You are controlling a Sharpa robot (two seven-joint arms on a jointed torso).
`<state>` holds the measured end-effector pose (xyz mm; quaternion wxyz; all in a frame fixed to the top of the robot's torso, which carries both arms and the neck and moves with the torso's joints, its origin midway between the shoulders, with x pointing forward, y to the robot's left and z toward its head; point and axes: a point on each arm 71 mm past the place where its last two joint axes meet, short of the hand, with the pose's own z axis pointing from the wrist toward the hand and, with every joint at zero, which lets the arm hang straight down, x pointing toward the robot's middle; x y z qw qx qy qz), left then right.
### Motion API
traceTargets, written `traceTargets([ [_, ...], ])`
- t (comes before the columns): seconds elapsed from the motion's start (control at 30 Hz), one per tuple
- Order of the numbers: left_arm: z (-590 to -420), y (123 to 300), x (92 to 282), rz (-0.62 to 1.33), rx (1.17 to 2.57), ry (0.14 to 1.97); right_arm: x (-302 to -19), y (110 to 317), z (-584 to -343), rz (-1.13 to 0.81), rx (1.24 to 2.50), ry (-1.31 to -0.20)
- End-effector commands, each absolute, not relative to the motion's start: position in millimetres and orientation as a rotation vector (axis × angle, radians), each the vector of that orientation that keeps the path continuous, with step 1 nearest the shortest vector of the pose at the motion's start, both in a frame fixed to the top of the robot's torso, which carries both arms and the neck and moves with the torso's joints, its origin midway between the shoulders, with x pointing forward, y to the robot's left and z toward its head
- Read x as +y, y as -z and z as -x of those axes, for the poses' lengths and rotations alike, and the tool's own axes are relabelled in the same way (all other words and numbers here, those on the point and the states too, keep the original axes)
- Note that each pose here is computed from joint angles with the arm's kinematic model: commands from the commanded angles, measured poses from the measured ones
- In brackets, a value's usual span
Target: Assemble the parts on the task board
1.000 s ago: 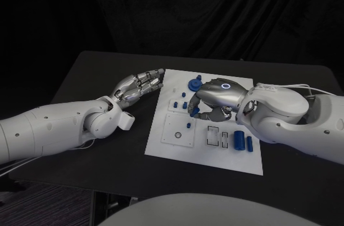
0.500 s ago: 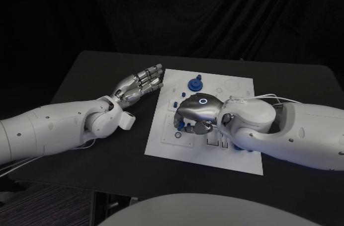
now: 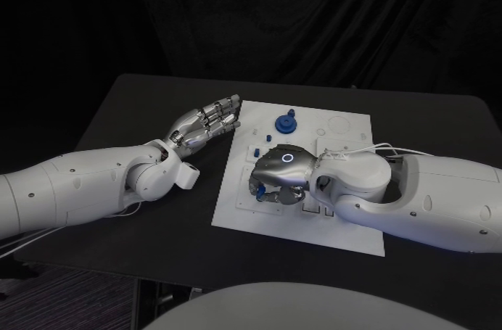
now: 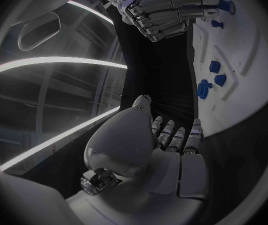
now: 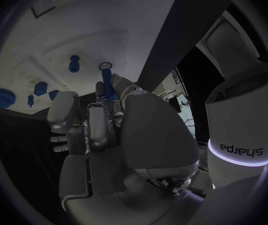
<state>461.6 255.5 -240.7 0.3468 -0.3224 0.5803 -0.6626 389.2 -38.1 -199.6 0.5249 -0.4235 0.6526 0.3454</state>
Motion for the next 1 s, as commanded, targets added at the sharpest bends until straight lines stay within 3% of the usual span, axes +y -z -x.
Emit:
traceTargets([
  [0.03, -459.9, 235.3, 255.0, 0.796, 1.427, 1.780, -37.7, 203.0, -388.1, 1.061, 1.569, -0.799],
  [1.0, -460.4, 236.2, 252.3, 0.799, 1.440, 1.785, -34.2, 211.5, -389.3, 1.100, 1.530, -0.765],
])
